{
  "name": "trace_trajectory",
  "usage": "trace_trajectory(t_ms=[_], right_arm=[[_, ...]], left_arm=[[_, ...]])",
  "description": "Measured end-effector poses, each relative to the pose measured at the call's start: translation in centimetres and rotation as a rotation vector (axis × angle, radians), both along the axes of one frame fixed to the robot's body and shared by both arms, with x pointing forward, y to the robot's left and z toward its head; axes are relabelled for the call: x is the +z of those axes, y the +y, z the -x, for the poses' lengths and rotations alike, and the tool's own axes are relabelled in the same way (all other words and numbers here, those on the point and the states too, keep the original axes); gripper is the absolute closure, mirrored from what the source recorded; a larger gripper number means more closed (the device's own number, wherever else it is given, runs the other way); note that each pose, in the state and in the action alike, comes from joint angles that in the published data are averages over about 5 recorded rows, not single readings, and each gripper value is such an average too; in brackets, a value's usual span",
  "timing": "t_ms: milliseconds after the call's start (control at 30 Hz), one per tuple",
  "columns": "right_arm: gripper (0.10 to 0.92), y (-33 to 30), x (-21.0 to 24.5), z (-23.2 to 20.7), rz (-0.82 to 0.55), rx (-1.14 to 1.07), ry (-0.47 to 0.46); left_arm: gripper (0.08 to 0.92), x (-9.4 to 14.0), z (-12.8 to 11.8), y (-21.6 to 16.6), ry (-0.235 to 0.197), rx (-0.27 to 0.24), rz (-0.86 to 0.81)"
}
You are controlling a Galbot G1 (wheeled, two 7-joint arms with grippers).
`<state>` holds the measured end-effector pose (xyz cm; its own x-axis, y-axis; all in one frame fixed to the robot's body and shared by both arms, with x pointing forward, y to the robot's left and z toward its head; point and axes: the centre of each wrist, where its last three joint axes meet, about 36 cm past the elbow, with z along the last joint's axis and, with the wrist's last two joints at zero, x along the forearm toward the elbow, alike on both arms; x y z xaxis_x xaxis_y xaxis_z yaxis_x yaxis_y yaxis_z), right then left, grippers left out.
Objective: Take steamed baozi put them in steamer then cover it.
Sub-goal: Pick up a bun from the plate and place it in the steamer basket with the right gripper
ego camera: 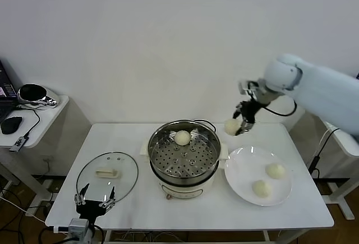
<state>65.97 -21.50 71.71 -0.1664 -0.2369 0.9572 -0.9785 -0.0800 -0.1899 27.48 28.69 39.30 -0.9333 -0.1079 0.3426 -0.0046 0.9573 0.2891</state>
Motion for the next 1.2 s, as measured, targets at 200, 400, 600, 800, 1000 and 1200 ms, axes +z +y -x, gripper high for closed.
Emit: trace_trajectory(t_ms=[200, 400, 600, 800, 1000, 1200], right_arm=[[0.403, 5.4, -0.8, 0.0, 0.008, 0.034, 0.057], [0.403, 10.3, -2.5, 0.2, 0.029, 0.066, 0.100], [0.403, 14.5, -4.5, 0.3, 0.051, 0.087, 0.119], [0.403, 17.7, -6.5, 0.0, 0.065, 0.100, 0.129], [0.403, 20.6, -8.3, -0.7, 0.072, 0.108, 0.121], [0.403, 23.0, -9.9, -1.6, 0.080, 0.113, 0.103]], left_arm=[[0.177, 0.2, -0.1, -0.1, -0.012, 0.009, 0.008], [0.177, 0.7, 0.0, -0.4, -0.029, 0.017, 0.016], [0.177, 1.0, 0.0, -0.5, -0.038, 0.023, 0.016], [0.177, 1.1, 0.0, -0.6, -0.043, 0.026, 0.026], [0.177, 1.0, -0.1, -0.6, -0.037, 0.026, 0.039], [0.177, 0.8, -0.3, -0.5, -0.037, 0.026, 0.043]])
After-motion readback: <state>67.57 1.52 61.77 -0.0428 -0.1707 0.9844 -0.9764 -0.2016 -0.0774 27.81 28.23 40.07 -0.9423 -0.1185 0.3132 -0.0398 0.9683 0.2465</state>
